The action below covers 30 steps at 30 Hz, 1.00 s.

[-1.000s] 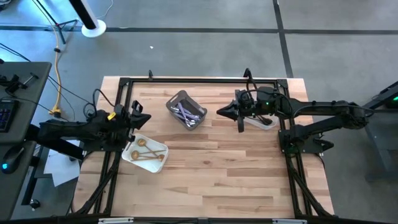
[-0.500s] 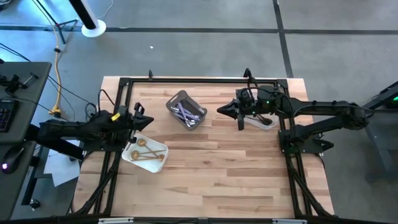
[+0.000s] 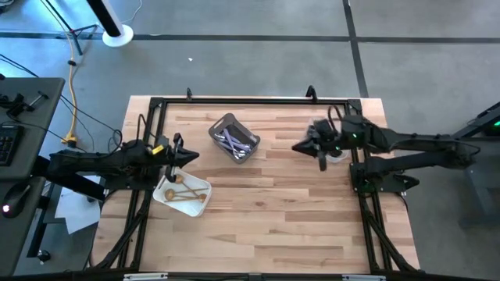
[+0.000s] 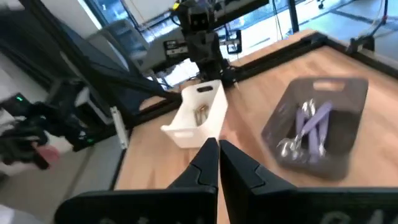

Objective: Sort silverware by color (type)
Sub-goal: Return to Home Position

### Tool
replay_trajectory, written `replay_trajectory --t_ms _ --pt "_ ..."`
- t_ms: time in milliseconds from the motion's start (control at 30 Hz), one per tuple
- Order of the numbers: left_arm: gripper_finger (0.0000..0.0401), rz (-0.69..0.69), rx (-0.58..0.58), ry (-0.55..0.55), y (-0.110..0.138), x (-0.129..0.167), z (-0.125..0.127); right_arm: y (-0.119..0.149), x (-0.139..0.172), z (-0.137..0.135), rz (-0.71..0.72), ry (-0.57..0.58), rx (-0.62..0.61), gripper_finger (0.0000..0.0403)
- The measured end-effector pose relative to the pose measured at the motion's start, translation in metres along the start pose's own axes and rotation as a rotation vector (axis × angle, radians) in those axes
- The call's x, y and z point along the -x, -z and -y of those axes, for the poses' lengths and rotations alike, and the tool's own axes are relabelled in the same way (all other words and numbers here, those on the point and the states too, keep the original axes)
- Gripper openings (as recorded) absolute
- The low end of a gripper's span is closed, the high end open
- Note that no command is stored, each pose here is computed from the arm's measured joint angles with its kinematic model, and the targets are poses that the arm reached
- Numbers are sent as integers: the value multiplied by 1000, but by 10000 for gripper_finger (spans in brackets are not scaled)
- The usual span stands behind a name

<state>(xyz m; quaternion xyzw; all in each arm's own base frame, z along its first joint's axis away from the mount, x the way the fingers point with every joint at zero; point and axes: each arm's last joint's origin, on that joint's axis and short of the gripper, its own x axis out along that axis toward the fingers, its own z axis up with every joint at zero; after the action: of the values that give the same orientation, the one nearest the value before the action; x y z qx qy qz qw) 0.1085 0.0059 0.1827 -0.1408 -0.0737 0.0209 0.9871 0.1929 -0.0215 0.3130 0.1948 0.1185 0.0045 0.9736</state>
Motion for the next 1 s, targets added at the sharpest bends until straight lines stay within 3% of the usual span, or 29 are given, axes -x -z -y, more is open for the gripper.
replay_trajectory --t_ms 167,333,533,700,1000 --pt "1 -32 -1 -10 3 0 -1 52 16 9 141 -74 -70 0" --pt "1 -39 -1 -12 4 0 -1 84 29 18 251 -128 -74 0" --pt "1 -40 -1 -12 4 0 -1 109 38 32 317 -94 5 0" --pt "1 -40 -1 -12 4 0 -1 133 45 40 397 -139 20 0" --pt "1 -41 -1 -12 4 0 -1 144 50 42 320 -115 179 0"
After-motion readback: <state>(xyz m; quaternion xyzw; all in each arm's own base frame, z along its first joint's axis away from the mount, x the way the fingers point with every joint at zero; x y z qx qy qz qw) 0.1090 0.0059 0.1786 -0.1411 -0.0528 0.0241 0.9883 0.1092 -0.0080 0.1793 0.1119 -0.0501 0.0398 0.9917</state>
